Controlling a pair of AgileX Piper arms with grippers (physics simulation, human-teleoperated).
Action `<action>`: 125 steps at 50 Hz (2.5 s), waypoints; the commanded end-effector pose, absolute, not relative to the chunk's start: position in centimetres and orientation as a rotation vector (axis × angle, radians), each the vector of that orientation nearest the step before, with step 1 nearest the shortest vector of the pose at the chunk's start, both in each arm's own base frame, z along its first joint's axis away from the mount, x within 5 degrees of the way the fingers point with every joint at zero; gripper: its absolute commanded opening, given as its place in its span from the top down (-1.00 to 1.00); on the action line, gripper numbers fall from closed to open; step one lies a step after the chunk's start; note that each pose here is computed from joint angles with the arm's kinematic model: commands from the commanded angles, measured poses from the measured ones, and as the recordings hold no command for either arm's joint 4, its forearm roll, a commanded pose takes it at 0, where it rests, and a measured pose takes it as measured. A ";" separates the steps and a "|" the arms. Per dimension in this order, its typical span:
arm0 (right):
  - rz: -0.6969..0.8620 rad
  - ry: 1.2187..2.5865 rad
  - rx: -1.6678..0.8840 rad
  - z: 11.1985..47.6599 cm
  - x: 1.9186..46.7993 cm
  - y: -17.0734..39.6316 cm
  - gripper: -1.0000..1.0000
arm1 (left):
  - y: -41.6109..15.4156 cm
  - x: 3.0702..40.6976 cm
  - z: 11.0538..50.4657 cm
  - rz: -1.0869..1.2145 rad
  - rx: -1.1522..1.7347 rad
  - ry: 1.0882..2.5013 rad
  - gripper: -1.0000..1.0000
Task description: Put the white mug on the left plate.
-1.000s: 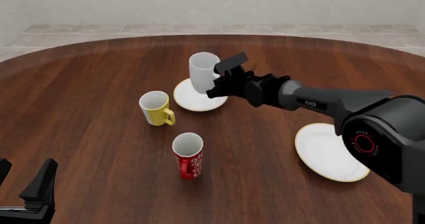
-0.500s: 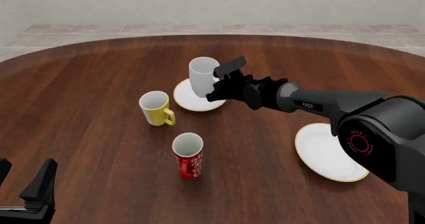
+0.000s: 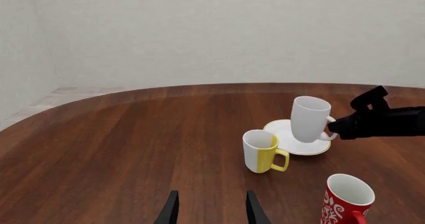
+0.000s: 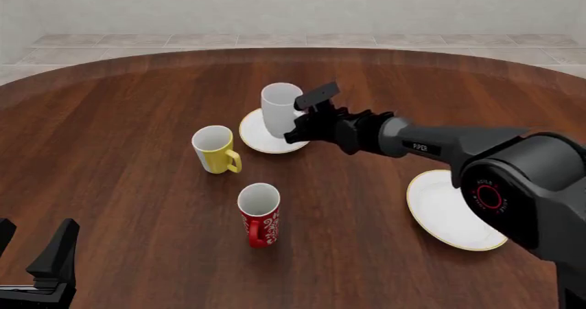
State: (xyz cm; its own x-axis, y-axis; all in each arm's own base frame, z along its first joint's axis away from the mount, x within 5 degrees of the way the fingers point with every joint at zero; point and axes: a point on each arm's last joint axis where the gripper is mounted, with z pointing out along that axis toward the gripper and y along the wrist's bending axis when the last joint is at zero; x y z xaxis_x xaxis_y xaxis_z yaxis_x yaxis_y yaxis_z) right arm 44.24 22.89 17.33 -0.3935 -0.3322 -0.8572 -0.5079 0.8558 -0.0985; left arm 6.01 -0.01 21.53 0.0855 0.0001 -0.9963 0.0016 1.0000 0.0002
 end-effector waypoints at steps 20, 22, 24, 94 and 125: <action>0.226 2.024 -0.599 16.8 44.8 23.1 1.00 | 0.0 6.0 21.5 -0.001 0.002 1.486 -1.00; 0.226 2.024 -0.598 16.8 44.8 23.1 1.00 | 0.0 6.0 21.5 -0.001 0.001 1.485 -1.00; 0.228 2.025 -0.600 16.8 44.8 23.2 1.00 | 0.0 6.0 21.5 -0.001 0.001 1.485 -1.00; 0.246 1.963 -0.543 21.1 43.8 22.0 -1.00 | 0.0 6.0 21.5 -0.001 0.001 1.485 -1.00; 0.283 1.591 -0.547 39.2 27.8 15.9 -1.00 | 0.0 6.0 21.5 -0.001 0.001 1.485 -1.00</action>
State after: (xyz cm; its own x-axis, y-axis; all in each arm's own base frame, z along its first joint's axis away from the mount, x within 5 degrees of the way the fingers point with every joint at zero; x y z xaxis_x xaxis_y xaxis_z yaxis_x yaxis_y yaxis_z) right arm 34.17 18.63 33.98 -0.1433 -0.2133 -0.9664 -0.4991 0.8588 -0.1155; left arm 6.01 -0.01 21.53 0.0855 0.0001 -0.9963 0.0015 1.0000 0.0002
